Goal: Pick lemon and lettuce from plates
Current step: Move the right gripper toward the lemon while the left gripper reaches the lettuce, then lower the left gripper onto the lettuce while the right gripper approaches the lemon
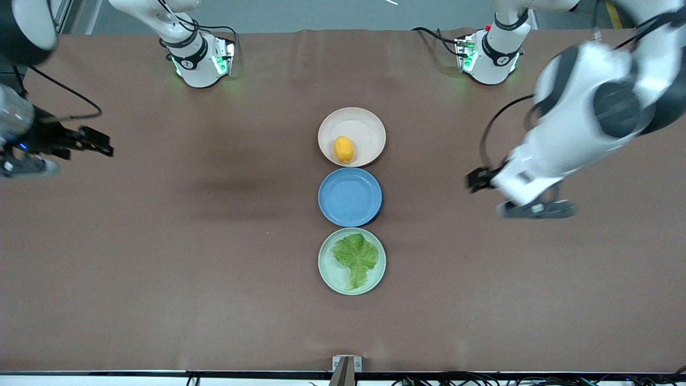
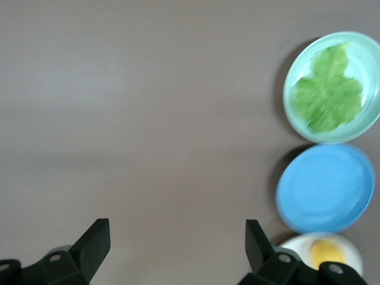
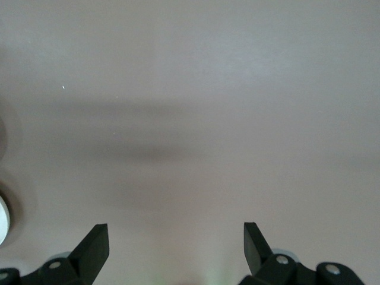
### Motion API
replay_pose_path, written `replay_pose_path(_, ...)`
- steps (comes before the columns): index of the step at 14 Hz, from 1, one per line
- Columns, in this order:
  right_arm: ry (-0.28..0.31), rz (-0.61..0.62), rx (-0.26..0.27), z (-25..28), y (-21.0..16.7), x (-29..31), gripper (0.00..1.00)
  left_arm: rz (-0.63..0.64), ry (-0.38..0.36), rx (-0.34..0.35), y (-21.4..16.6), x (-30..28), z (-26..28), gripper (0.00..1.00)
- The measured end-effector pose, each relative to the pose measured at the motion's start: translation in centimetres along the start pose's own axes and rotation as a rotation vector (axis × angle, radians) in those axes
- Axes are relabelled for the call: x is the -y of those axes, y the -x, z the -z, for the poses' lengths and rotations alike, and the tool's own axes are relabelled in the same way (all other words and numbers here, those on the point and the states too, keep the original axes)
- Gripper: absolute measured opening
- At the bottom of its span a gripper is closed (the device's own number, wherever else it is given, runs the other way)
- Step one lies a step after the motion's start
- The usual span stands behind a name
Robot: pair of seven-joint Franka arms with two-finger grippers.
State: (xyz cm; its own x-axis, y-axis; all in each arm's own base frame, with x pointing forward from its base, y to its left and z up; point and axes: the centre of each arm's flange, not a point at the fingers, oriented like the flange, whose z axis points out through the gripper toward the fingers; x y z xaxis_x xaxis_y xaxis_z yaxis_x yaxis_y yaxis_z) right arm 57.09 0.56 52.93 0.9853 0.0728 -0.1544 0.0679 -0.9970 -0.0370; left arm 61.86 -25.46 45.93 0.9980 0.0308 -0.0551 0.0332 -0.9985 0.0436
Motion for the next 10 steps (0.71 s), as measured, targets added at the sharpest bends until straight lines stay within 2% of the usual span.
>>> replay_pose_path(1,-0.026,0.010,0.016,-1.7,-1.3,1.5,1.00,0.039,0.010,-0.012,-0.6,-2.8,-3.4,1.00)
replay_pose_path(3,-0.062,-0.034,0.011,-3.1,-2.8,5.8,1.00,0.114,0.038,-0.045,-1.2,-7.0,-9.2,1.00)
replay_pose_path(7,-0.055,-0.098,-0.048,-4.8,-2.7,19.1,1.00,0.256,0.145,-0.156,-2.6,-11.6,-15.9,1.00)
replay_pose_path(10,-0.064,-0.126,-0.102,-9.0,-1.0,28.8,1.00,0.398,0.261,-0.242,-3.2,-14.1,-18.8,1.00)
